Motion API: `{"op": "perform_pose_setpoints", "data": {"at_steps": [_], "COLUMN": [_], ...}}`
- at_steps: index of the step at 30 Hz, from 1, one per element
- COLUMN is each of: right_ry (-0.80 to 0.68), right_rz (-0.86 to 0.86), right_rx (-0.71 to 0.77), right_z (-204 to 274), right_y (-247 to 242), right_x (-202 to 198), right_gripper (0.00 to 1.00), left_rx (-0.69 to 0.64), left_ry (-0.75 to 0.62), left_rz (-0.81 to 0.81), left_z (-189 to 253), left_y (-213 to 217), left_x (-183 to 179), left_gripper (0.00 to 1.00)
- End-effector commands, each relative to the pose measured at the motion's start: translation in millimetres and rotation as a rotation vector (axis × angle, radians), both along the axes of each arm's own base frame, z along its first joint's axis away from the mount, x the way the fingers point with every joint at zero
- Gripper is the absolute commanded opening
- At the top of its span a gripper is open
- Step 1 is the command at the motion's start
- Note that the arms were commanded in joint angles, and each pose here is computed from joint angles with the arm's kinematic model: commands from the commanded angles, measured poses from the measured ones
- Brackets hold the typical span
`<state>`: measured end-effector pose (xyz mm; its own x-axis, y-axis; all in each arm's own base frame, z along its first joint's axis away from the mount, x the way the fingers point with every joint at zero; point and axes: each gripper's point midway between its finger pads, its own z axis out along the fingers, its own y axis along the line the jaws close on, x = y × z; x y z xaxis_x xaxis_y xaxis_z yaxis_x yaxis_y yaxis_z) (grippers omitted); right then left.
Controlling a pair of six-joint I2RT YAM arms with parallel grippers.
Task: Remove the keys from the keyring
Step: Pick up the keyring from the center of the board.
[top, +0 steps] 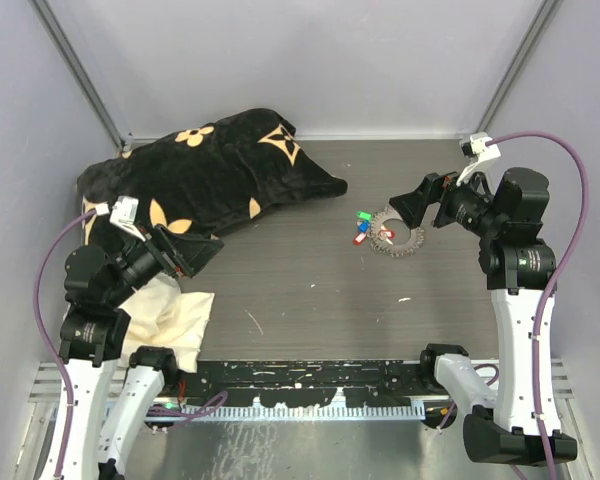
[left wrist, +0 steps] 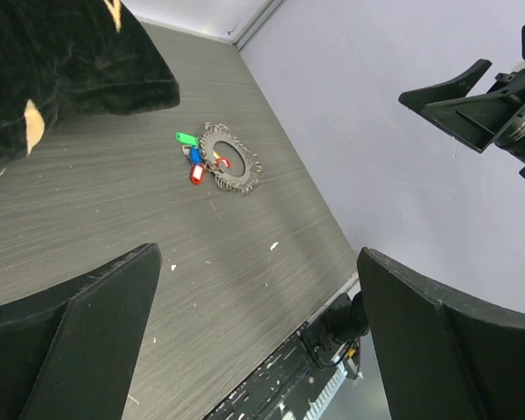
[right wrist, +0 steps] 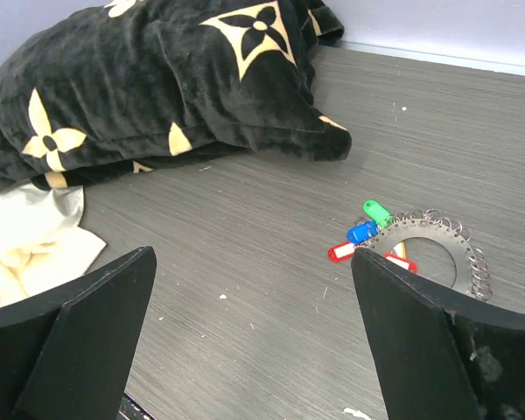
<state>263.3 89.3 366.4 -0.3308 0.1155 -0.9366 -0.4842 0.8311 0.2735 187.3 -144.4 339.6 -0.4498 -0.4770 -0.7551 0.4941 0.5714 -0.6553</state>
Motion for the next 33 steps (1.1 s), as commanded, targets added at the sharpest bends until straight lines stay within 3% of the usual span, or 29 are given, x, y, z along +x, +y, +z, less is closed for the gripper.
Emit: {"op": "perform_pose_setpoints", "data": {"at_steps": [1, 8, 13, 20, 27, 33], "right_ry": [-0.088, -0.111, -0.171, -0.09, 0.0, 0.031], "right_rz": [-0.001, 0.121, 0.38, 0.439, 0.318, 0.244], "right_rx": [-0.004, -0.047, -0.16, -0.138, -0.146, -0.081], "right_z": [25.6, 10.3, -24.2, -70.0, -96.9, -118.4], "right_y": [-0.7, 10.9, 29.4, 31.7, 3.3, -18.2], "right_x": [3.3, -1.2, -19.1, -4.8, 27.7, 37.7], "right_gripper": [1.0, 1.0, 1.0, 1.0, 1.0, 1.0], "left_rx": [-0.027, -0.079, -0.103, -0.126, 0.093, 0.001], "left_ry": [-0.064, -0.02, 0.009, 0.044, 0.044, -0.003], "left_rz": [-0.041, -0.067, -0.098, -0.178, -0.205, -0.323], "left_z": [12.7, 1.5, -6.3, -18.4, -54.6, -52.2], "left_y": [-5.6, -10.6, -14.9, -32.4, -80.4, -118.7], "left_x": [-3.0, 1.7, 1.6, 2.3, -0.3, 2.0], "left_gripper": [0.98, 0.98, 0.98, 0.98, 0.98, 0.98]}}
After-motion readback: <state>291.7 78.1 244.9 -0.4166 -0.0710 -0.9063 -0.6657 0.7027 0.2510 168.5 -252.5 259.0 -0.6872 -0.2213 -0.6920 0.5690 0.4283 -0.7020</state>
